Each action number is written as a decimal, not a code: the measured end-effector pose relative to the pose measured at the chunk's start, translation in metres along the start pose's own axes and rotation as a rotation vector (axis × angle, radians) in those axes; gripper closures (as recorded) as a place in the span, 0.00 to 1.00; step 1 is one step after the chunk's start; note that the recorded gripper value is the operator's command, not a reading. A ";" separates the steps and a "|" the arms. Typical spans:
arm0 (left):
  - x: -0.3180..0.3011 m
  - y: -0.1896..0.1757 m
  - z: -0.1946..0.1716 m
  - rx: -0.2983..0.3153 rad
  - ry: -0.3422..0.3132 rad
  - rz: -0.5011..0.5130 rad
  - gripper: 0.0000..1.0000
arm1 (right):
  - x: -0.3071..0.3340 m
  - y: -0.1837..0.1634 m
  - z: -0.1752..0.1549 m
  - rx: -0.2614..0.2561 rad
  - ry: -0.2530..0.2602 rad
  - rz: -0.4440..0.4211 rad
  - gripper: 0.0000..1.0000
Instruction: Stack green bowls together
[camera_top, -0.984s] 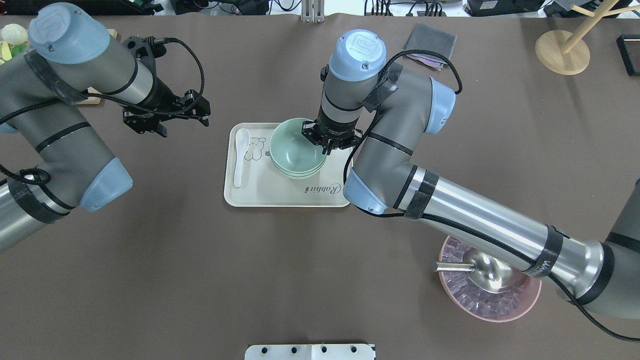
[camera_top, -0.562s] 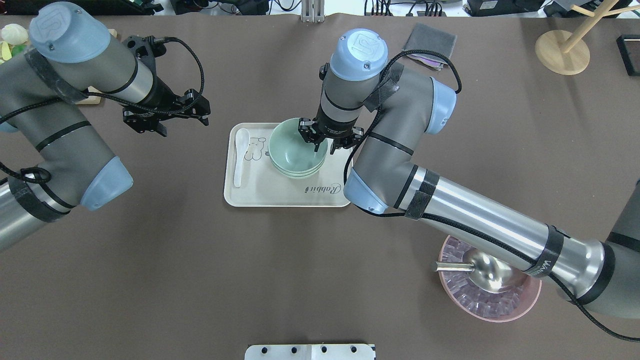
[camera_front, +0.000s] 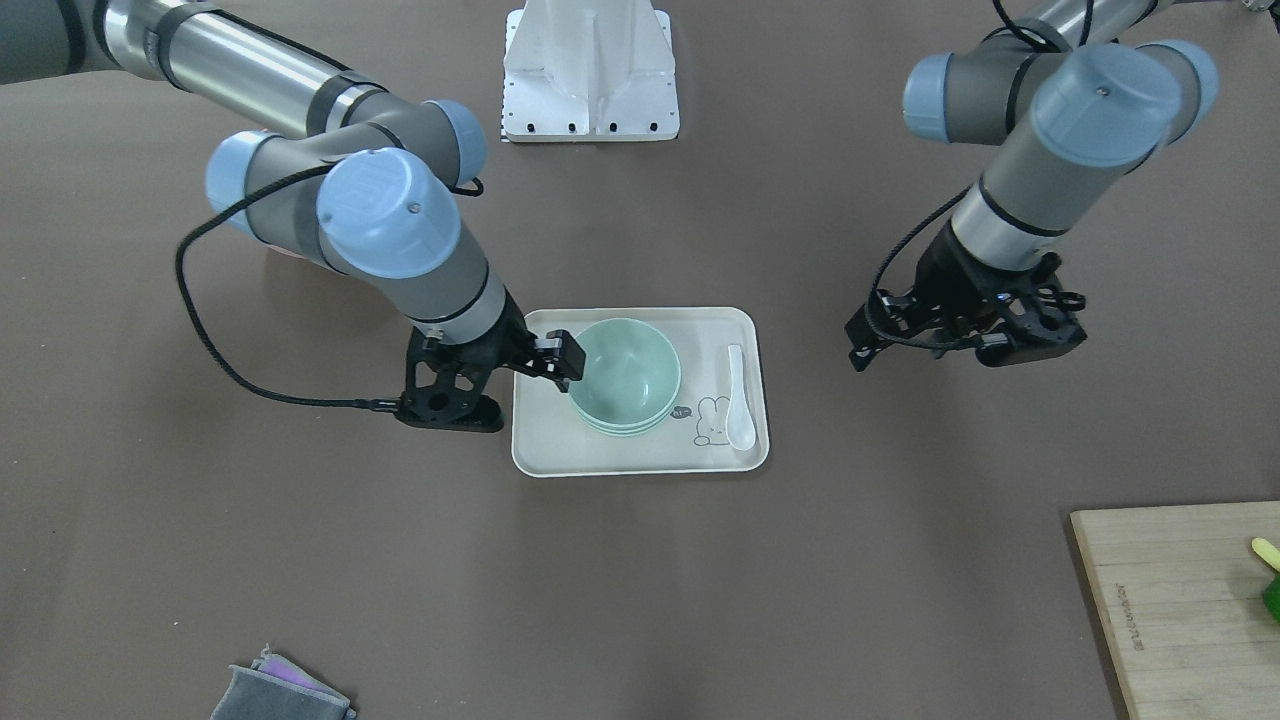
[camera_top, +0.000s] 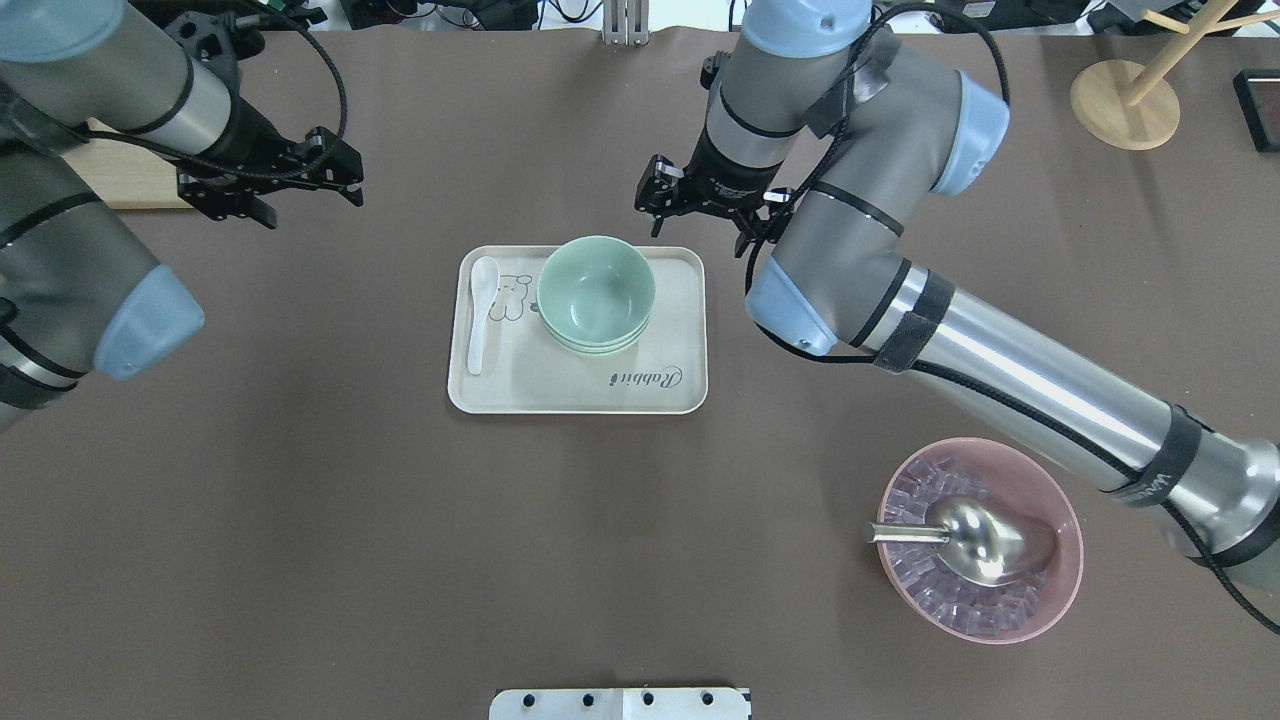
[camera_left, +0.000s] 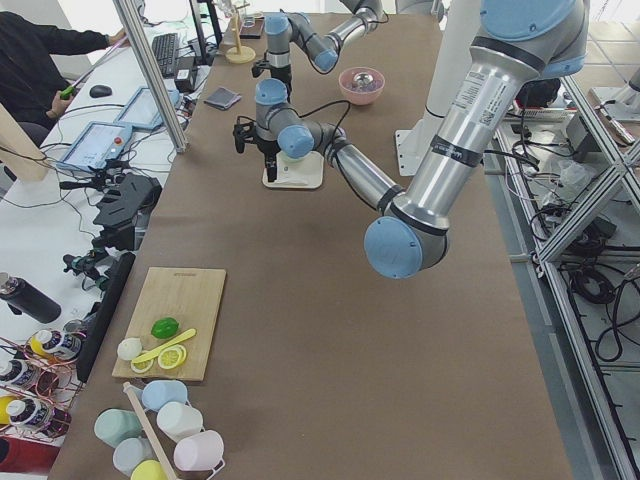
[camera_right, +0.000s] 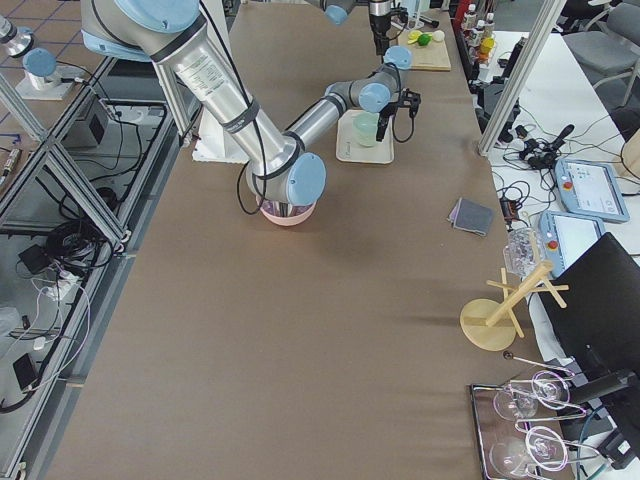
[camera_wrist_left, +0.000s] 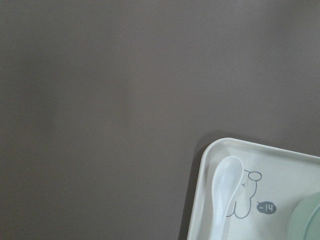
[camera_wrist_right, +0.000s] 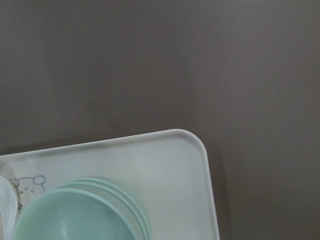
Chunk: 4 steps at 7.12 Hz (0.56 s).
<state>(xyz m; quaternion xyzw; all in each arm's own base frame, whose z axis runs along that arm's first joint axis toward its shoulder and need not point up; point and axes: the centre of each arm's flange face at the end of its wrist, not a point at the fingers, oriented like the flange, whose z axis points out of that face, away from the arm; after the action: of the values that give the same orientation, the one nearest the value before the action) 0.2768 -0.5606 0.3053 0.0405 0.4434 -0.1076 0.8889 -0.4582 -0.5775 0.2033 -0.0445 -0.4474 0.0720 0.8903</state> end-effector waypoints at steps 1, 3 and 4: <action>-0.037 -0.009 -0.028 -0.007 -0.056 0.025 0.02 | 0.040 -0.005 -0.018 -0.005 0.051 -0.029 0.00; -0.138 -0.033 -0.079 -0.020 -0.175 0.102 0.02 | 0.154 -0.031 -0.051 -0.017 0.162 -0.125 0.00; -0.208 -0.048 -0.099 -0.029 -0.211 0.139 0.02 | 0.232 -0.045 -0.067 -0.022 0.203 -0.182 0.00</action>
<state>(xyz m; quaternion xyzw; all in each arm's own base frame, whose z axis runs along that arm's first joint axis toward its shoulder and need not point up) 0.0674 -0.5583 0.4128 0.0466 0.3449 -0.0428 0.9365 -0.2640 -0.5843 0.3533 -0.0203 -0.3578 -0.0189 0.9334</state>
